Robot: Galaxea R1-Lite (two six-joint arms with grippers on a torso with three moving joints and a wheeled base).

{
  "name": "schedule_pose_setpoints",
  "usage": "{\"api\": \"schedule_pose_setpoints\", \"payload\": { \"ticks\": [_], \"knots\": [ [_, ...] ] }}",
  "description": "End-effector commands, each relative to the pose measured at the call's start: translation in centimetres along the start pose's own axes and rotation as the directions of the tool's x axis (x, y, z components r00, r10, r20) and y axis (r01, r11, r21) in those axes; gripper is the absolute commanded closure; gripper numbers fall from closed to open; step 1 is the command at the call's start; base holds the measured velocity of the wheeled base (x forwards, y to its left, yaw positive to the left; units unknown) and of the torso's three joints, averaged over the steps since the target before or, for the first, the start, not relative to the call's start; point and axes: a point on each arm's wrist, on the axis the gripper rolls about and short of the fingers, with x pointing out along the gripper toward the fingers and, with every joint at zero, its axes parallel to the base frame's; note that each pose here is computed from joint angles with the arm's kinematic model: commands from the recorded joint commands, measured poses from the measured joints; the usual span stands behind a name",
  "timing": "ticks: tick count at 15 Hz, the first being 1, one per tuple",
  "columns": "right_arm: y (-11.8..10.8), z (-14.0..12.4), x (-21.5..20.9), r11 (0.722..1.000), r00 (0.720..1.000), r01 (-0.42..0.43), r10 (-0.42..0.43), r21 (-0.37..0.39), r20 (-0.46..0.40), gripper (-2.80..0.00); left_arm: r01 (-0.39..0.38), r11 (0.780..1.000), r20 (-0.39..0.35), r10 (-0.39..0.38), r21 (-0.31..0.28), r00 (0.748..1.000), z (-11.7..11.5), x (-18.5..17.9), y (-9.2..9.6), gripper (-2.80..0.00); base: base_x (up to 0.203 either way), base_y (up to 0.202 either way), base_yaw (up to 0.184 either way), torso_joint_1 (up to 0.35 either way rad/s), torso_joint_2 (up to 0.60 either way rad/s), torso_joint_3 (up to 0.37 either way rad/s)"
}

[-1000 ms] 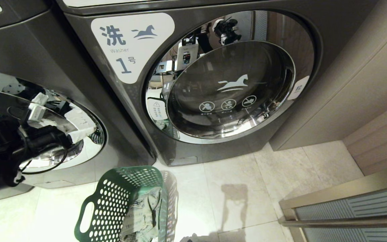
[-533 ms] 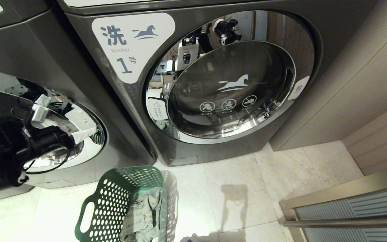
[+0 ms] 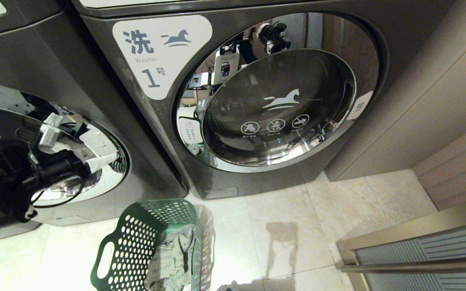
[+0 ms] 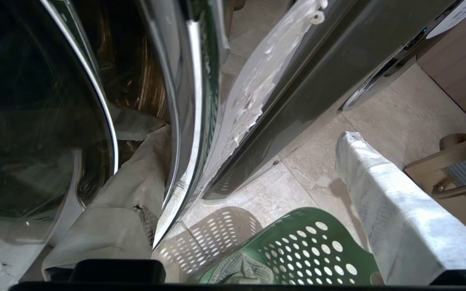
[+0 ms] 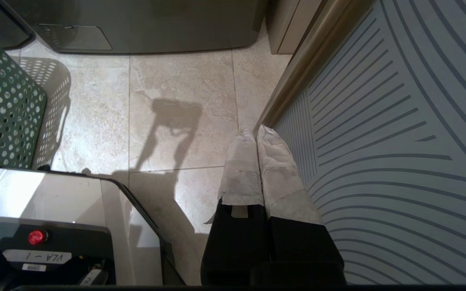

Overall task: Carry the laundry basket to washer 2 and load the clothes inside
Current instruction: Open the lid of the washing machine

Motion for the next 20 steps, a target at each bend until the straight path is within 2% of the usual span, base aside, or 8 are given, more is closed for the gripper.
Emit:
{"api": "schedule_pose_setpoints", "payload": {
  "ticks": [1,3,4,11,13,20],
  "knots": [
    [0.00,-0.01,0.01,1.000,1.000,-0.001,0.001,-0.002,-0.002,0.00,0.010,1.000,0.006,-0.010,0.011,1.000,0.05,-0.03,-0.10,-2.80,0.000,0.000,0.000,0.000,0.00,0.000],
    [0.00,-0.01,0.01,1.000,1.000,-0.001,0.001,-0.002,-0.002,0.00,0.012,0.999,0.017,-0.012,0.031,1.000,0.14,-0.04,-0.26,-2.80,0.000,0.000,0.000,0.000,0.00,0.000],
    [0.00,-0.01,0.01,1.000,1.000,-0.001,0.001,-0.001,-0.002,0.00,0.015,0.999,0.022,-0.016,0.040,1.000,0.23,-0.02,-0.36,0.00,0.000,0.000,0.000,0.000,0.00,0.000],
    [0.00,-0.01,0.01,1.000,1.000,-0.001,0.001,0.000,-0.002,0.00,0.021,0.999,0.021,-0.022,0.038,1.000,0.02,-0.18,-0.81,0.00,0.000,0.000,0.000,0.000,0.00,0.000],
    [0.00,-0.01,0.01,1.000,1.000,-0.001,0.001,-0.002,-0.002,0.00,0.062,0.998,0.016,-0.062,0.034,0.998,-0.12,-0.27,-0.97,0.00,0.000,0.000,0.000,0.000,0.00,0.000],
    [0.00,-0.01,0.01,1.000,1.000,-0.001,0.001,-0.002,-0.002,0.00,0.054,0.998,0.014,-0.055,0.036,0.998,-0.35,-0.33,-1.04,0.00,0.000,0.000,0.000,0.000,0.00,0.000]
  ]
}}
